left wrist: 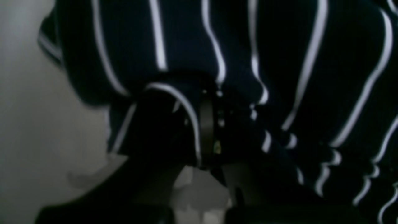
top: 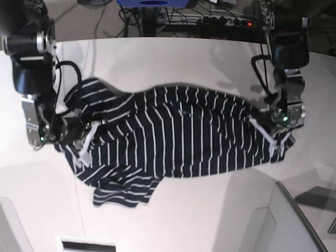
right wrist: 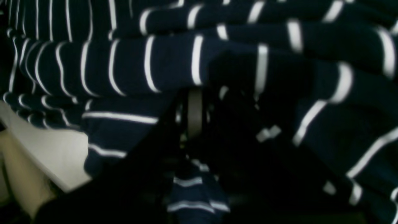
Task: Layout the t-shirt on the table in an organized manner, then fold the t-shirt properly
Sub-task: 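Lift the grasped shirt edge with both grippers and sweep it over the shirt, then pull the shirt edge back with both grippers, flattening the shirt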
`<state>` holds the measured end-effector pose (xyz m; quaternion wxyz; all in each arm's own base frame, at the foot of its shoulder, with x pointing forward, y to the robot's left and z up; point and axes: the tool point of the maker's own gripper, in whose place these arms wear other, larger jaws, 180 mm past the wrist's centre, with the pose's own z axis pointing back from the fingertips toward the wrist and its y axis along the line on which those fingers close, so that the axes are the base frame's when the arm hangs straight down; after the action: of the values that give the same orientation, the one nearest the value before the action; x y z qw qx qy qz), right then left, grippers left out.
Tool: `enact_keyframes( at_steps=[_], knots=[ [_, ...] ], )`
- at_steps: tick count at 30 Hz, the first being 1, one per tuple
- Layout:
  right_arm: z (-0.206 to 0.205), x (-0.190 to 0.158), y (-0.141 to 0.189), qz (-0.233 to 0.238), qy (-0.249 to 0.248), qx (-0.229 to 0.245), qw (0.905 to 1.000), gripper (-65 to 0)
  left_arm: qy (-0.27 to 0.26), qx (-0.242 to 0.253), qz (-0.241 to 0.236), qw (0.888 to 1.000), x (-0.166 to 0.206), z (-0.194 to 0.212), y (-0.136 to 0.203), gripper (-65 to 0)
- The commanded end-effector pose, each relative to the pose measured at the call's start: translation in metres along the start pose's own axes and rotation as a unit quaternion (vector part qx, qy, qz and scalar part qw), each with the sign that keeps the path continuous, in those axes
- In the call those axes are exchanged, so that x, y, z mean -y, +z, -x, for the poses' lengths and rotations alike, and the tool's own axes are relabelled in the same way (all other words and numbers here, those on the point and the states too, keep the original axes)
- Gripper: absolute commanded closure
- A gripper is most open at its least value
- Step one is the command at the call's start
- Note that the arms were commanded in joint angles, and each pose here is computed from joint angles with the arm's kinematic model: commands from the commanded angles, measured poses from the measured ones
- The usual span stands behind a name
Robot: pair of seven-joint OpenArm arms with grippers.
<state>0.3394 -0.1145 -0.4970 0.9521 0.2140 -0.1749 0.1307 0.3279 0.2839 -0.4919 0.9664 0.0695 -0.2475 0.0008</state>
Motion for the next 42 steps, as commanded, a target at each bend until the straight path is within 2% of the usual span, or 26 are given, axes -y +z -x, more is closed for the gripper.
enact_keyframes(
  at_steps=[1,5,8,11,13,14,17,19,22,25,31,36,42],
  knots=[
    [-0.011,0.010,0.001,0.017,0.003,0.000,0.9998,-0.6,-0.003,-0.022,0.007,1.000,0.008,0.006,-0.006,0.0],
    [-0.046,0.023,0.002,0.024,-0.002,0.043,0.9988,-0.6,-0.014,0.004,0.013,1.000,0.025,-0.034,-0.023,0.0],
    [-0.075,0.029,0.006,0.030,-0.005,0.100,0.9946,-0.6,-0.013,0.036,0.032,0.999,0.048,-0.067,-0.030,0.0],
    [-0.092,0.058,0.020,0.081,-0.023,0.144,0.9860,-0.6,0.000,0.067,0.046,0.997,0.062,-0.095,-0.031,0.0],
    [-0.104,0.063,0.027,0.093,-0.020,0.159,0.9827,-0.6,0.004,0.088,0.052,0.995,0.068,-0.114,-0.027,0.0],
    [-0.112,0.062,0.031,0.092,-0.015,0.164,0.9820,-0.6,0.007,0.093,0.055,0.994,0.072,-0.123,-0.025,0.0],
    [-0.112,0.080,0.049,0.110,-0.014,0.135,0.9847,-0.6,0.003,0.103,0.059,0.993,0.076,-0.148,-0.012,0.0],
    [-0.120,0.075,0.060,0.115,0.011,0.125,0.9855,-0.6,-0.004,0.108,0.054,0.993,0.074,-0.153,-0.001,0.0],
    [-0.116,0.075,0.084,0.128,0.025,0.115,0.9847,-0.6,0.016,0.132,0.037,0.990,0.054,-0.158,0.027,0.0],
    [-0.108,0.069,0.111,0.149,0.038,0.103,0.9828,-0.6,0.023,0.133,0.020,0.991,0.039,-0.148,0.055,0.0],
    [-0.071,0.054,0.155,0.193,0.057,0.068,0.9772,-0.6,-0.011,0.114,-0.010,0.993,0.028,-0.096,0.096,0.0],
    [-0.020,0.044,0.167,0.210,0.044,0.033,0.9762,-0.6,-0.030,0.097,-0.029,0.994,0.021,-0.047,0.125,0.0],
    [0.042,0.022,0.167,0.212,0.052,-0.015,0.9759,-0.6,-0.024,0.060,-0.055,0.996,-0.001,0.011,0.140,0.0]
  ],
)
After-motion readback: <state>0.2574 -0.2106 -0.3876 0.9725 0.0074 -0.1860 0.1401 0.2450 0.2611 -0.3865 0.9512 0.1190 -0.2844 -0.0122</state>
